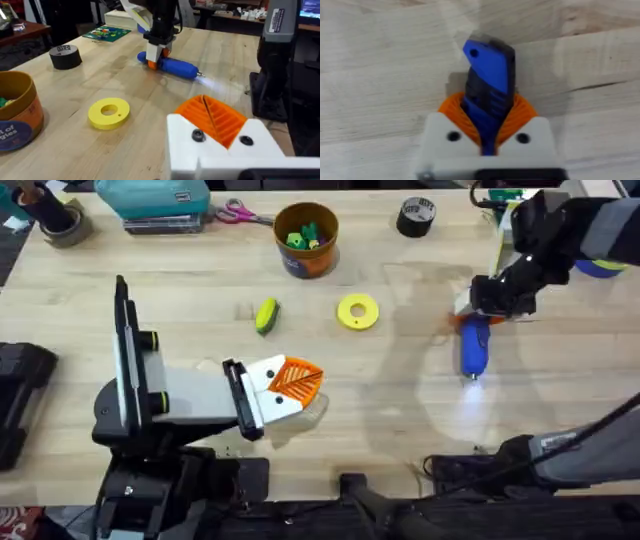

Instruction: Pick up the gripper from the table and insert it into the empty holder that is missing its gripper. Then pick up a screw, insert it into the mounting hole, and use the screwdriver to tighten it. Finally, clean up the table by picking up the vegetable and placing it into the bucket.

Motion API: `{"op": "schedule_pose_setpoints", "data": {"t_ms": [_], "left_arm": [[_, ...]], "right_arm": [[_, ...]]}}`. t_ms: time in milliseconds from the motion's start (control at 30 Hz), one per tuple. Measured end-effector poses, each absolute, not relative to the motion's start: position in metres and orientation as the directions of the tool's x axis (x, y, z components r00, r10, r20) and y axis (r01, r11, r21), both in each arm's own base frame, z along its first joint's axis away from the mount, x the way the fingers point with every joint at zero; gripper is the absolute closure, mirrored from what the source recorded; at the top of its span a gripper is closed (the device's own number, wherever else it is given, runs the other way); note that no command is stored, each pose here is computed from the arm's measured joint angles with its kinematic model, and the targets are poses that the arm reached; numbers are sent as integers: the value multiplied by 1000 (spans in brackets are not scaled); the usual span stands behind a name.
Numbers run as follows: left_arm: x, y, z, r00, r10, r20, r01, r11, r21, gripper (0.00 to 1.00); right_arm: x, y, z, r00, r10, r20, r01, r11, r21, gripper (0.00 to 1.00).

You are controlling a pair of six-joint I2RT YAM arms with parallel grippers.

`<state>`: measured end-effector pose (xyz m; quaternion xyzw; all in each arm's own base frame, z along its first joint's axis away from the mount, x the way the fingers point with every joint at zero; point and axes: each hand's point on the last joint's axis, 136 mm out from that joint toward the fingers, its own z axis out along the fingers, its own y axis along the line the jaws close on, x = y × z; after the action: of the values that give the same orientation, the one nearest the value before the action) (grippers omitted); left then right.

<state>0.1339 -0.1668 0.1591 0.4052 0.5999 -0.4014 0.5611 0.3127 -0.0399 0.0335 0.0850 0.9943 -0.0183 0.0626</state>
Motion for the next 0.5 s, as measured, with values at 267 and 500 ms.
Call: {"op": "schedule_pose_setpoints", "data": {"t_ms": [267, 500], "left_arm": [[134, -167, 159, -42, 36, -998, 936, 350, -27, 994], [134, -167, 159, -42, 36, -998, 936, 350, -27, 994]], "right_arm": [[314, -42, 31, -980, 153, -127, 158, 987, -35, 979], [309, -39, 37, -982, 152, -110, 156, 988, -22, 979]]}}
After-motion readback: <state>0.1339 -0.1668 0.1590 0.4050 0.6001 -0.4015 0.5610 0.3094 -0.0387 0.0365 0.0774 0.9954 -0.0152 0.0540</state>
